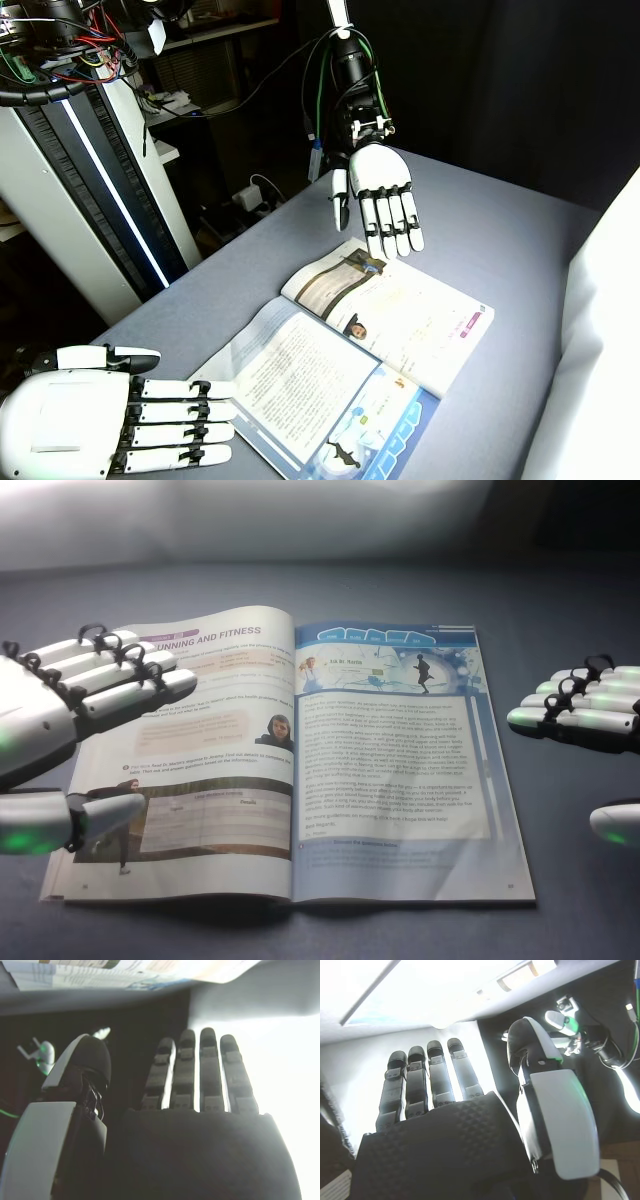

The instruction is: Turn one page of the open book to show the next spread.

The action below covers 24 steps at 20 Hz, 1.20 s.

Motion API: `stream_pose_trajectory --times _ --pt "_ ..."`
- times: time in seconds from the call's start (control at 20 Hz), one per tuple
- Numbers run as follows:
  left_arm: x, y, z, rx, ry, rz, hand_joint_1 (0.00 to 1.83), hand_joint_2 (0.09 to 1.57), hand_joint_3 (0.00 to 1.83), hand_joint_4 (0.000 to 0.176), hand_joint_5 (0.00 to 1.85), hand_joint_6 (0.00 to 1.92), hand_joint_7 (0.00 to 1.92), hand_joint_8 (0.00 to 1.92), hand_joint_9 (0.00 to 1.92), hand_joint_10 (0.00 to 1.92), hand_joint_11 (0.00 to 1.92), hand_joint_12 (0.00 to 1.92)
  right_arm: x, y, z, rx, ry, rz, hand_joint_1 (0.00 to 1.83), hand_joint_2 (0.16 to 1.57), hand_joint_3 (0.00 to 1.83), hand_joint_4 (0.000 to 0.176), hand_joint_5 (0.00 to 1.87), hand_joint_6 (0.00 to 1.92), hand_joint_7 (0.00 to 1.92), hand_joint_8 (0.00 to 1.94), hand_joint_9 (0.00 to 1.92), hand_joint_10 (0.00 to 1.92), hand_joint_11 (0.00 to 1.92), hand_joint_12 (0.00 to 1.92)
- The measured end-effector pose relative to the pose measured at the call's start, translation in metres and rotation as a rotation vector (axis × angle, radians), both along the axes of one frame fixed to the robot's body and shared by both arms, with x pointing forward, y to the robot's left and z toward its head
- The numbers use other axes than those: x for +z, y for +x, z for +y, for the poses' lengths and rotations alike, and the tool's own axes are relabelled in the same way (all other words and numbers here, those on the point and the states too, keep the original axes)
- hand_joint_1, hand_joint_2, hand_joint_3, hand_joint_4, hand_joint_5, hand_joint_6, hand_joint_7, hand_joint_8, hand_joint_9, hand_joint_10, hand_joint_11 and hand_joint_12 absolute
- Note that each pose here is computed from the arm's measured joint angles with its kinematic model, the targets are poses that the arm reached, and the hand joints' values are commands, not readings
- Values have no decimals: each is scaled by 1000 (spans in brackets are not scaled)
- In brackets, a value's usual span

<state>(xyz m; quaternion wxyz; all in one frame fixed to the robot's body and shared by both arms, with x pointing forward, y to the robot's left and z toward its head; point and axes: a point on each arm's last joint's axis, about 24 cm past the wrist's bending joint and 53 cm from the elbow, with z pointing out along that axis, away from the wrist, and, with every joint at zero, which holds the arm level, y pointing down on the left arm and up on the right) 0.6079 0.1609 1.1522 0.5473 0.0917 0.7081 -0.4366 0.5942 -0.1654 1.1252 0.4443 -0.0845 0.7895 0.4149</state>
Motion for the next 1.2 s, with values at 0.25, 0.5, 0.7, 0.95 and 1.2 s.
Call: stream_pose_trajectory --times 0.25,0.5,0.7,0.95,1.2 --pt "-8 0 -9 -26 19 18 292 1319 6 24 0 0 0 0 0 0 0 0 -1 -1 16 58 -27 -10 134 1339 20 0 8 1 0 0 0 0 0 0" --pt "-8 0 -11 -34 25 22 180 1356 10 20 0 0 0 0 0 0 0 0 -4 -4 33 121 -81 -17 92 1335 6 0 19 5 0 0 0 0 0 0" --pt "-8 0 -11 -33 26 24 171 1354 3 10 0 0 0 0 0 0 0 0 -13 -1 32 126 -127 -3 0 1314 0 0 0 0 0 0 0 0 0 0" --pt "-8 1 -10 -29 24 26 152 1361 3 39 0 0 0 0 0 0 0 0 -32 -2 37 145 -158 42 0 1328 1 0 47 18 0 0 0 0 0 0" --pt "-3 2 -8 -22 10 18 230 1366 2 34 0 0 0 0 0 0 0 0 -48 -1 44 166 -182 76 0 1314 0 0 39 11 0 0 0 0 0 0"
